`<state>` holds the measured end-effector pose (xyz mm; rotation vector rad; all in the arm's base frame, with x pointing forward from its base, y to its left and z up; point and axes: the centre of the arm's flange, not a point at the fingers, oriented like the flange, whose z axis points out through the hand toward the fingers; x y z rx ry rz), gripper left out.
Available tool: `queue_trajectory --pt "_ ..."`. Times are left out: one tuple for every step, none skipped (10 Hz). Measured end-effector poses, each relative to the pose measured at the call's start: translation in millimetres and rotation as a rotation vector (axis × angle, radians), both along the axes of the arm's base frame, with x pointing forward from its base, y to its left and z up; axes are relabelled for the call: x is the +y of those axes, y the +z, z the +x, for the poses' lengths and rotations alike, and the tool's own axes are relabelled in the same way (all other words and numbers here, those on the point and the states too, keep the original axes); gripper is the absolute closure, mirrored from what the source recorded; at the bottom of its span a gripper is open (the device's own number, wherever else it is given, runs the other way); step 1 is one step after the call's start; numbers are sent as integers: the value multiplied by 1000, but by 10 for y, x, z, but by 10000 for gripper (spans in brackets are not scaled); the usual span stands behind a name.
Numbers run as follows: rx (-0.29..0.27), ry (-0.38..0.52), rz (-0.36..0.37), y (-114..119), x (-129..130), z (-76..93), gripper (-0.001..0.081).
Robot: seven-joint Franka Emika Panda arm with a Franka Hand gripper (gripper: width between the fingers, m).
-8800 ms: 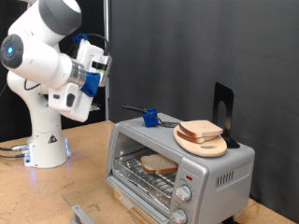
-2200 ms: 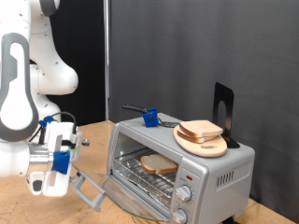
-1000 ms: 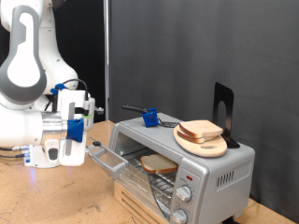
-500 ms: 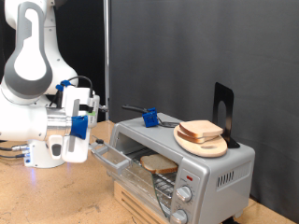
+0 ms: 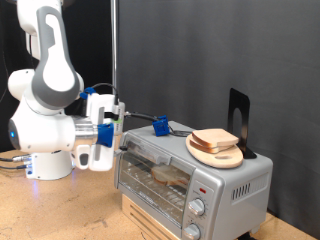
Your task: Make a piece of toast with the oven
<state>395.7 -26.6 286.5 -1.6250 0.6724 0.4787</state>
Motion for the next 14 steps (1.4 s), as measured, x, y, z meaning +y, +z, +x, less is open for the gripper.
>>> queue_trajectory --pt "4 5 1 -15 62 -21 124" --pt "6 6 1 -17 92 -41 124" --pt "5 -2 3 -6 90 -55 124" --pt "5 -15 3 10 57 -64 124" --pt "12 -34 1 32 -18 -71 124" --pt "19 -58 2 59 -122 -77 124" --pt "17 -87 3 91 -254 -71 124" --pt "12 -119 4 133 -402 -54 124" --pt "11 -152 4 189 -551 -22 124" --pt "19 -180 3 255 -688 25 124" --pt "27 -192 -10 316 -811 71 124" --pt "33 -184 -39 362 -946 112 124" --pt "42 -161 -59 345 -1048 166 124" --pt "42 -170 -49 339 -1034 167 124"
